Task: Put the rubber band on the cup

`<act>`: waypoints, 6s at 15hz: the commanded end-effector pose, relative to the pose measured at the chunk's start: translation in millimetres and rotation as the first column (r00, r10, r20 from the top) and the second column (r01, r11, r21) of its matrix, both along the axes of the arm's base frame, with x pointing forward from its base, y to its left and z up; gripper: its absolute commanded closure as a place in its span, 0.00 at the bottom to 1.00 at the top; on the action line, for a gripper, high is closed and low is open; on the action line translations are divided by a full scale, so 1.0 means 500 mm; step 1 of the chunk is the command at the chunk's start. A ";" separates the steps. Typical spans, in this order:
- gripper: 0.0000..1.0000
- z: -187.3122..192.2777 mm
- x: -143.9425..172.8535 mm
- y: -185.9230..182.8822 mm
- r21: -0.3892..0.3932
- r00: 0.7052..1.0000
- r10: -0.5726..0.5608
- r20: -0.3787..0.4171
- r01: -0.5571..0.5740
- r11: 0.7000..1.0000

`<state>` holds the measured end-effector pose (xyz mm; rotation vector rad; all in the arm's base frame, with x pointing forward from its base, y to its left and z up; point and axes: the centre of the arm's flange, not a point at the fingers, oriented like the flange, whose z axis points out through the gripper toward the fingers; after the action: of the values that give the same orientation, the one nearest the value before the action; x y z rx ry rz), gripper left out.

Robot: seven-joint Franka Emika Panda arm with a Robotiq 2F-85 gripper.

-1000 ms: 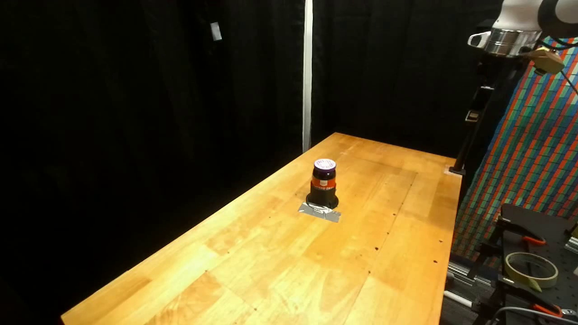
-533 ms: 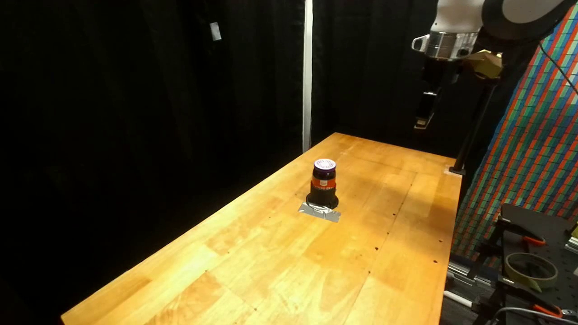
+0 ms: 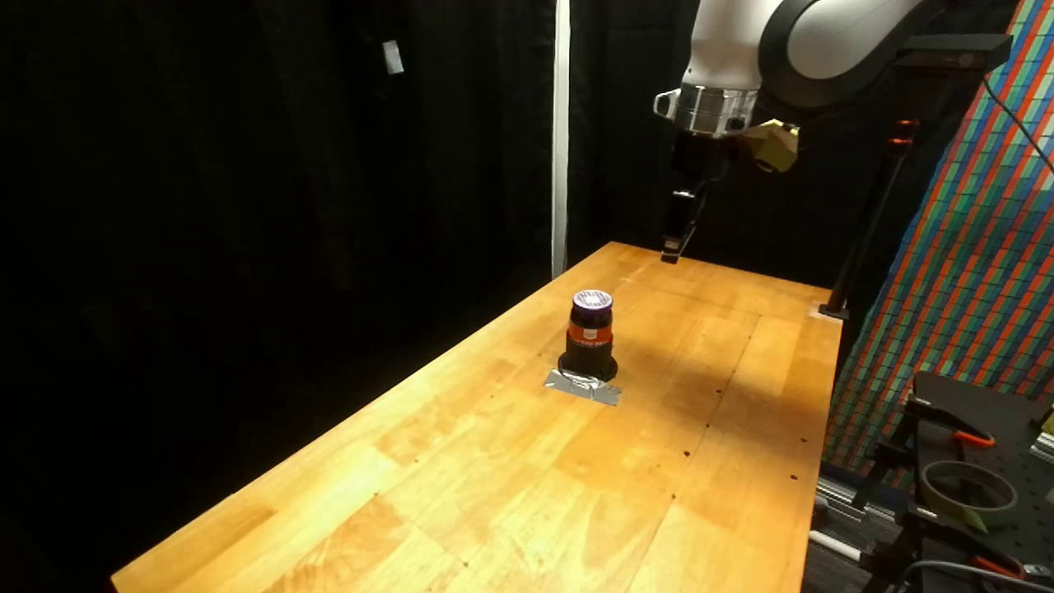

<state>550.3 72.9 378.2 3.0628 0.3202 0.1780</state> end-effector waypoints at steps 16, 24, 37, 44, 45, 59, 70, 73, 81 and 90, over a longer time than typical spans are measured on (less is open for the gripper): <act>0.00 -0.176 0.259 0.081 0.070 0.990 0.031 0.136 -0.041 0.997; 0.00 -0.222 0.296 0.054 0.074 0.994 0.004 0.108 -0.012 0.997; 0.00 -0.220 0.279 0.043 0.011 0.991 -0.100 -0.091 0.101 0.995; 0.00 -0.234 0.254 0.030 0.010 0.930 -0.070 -0.362 0.079 0.997; 0.00 -0.237 0.251 0.025 0.009 0.920 -0.065 -0.386 0.074 0.997; 0.37 -0.261 0.093 -0.056 0.041 0.959 0.036 -0.280 -0.026 0.999; 0.92 -0.282 -0.057 -0.097 0.199 0.974 0.044 0.222 -0.090 0.976; 0.88 -0.295 -0.086 -0.099 0.254 0.949 0.010 0.314 -0.095 0.962; 0.89 -0.265 -0.093 -0.080 0.326 0.838 -0.070 0.541 -0.132 0.936; 0.82 -0.296 -0.126 -0.130 0.367 0.833 -0.096 0.545 -0.134 0.920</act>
<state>487.1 7.4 229.5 3.1768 0.3021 1.2500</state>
